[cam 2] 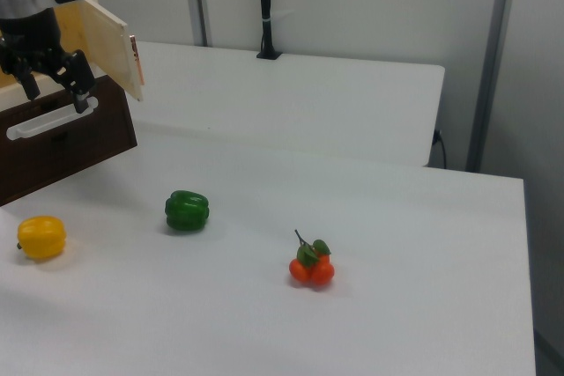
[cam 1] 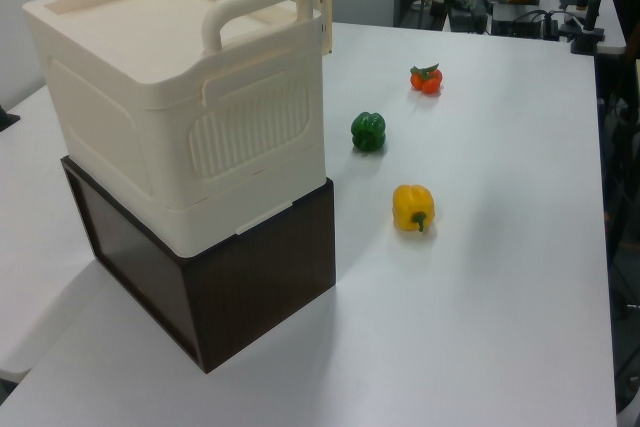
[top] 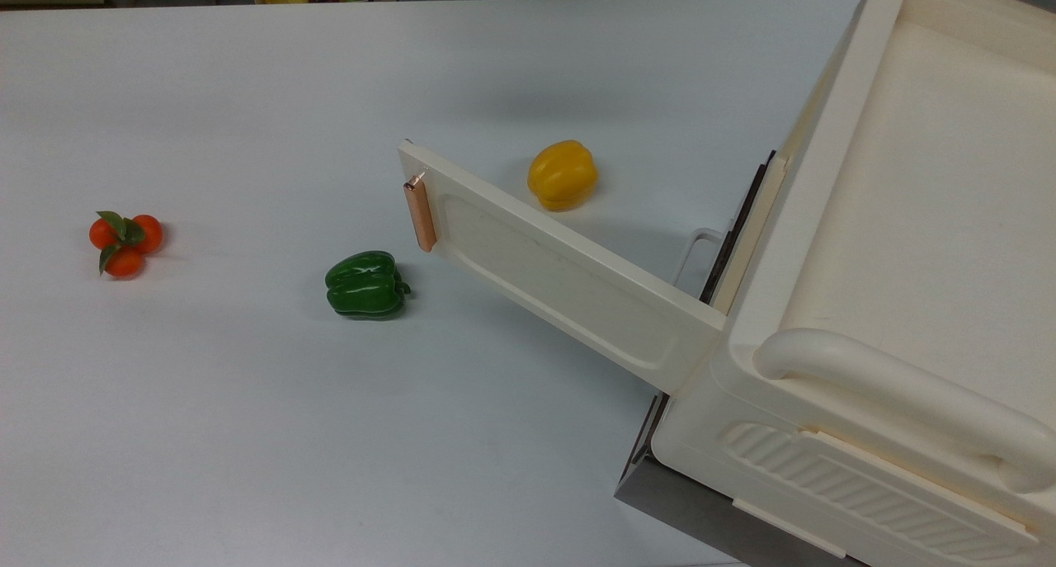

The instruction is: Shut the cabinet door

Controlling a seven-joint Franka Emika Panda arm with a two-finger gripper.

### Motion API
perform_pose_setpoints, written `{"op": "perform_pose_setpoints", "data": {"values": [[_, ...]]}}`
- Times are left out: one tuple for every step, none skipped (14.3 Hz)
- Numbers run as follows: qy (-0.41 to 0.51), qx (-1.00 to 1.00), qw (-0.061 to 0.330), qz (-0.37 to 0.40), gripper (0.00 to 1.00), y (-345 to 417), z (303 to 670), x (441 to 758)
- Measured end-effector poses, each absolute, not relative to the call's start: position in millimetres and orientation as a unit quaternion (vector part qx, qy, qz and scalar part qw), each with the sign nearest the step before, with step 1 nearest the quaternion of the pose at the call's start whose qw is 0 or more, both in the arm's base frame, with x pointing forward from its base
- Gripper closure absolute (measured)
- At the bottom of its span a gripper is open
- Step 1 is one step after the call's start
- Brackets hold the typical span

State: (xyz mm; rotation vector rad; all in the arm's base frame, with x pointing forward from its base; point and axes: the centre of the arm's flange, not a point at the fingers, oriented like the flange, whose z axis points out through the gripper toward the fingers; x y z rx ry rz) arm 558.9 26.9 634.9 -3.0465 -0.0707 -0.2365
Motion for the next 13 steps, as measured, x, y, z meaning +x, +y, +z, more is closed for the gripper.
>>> {"op": "perform_pose_setpoints", "data": {"values": [[-0.023,-0.996,0.043,-0.077,0.0,26.9,634.9,558.9],[-0.023,-0.996,0.043,-0.077,0.0,26.9,635.1,558.8],[-0.023,-0.996,0.043,-0.078,0.01,26.8,635.5,558.6],[-0.024,-0.996,0.043,-0.078,0.02,26.8,636.0,558.3],[-0.024,-0.996,0.043,-0.079,0.09,26.8,636.3,558.2],[-0.024,-0.996,0.043,-0.079,0.2,26.8,636.4,558.2],[-0.024,-0.996,0.043,-0.079,0.28,26.8,636.4,558.2],[-0.025,-0.996,0.042,-0.079,0.3,26.8,636.4,558.2],[-0.027,-0.996,0.042,-0.079,0.4,26.8,636.4,558.2],[-0.029,-0.996,0.042,-0.079,0.55,26.8,636.4,558.2],[-0.029,-0.996,0.042,-0.079,0.73,26.8,636.5,558.2],[-0.029,-0.996,0.042,-0.079,0.76,26.7,636.5,558.2],[-0.029,-0.996,0.042,-0.079,0.76,26.5,636.5,558.2]]}}
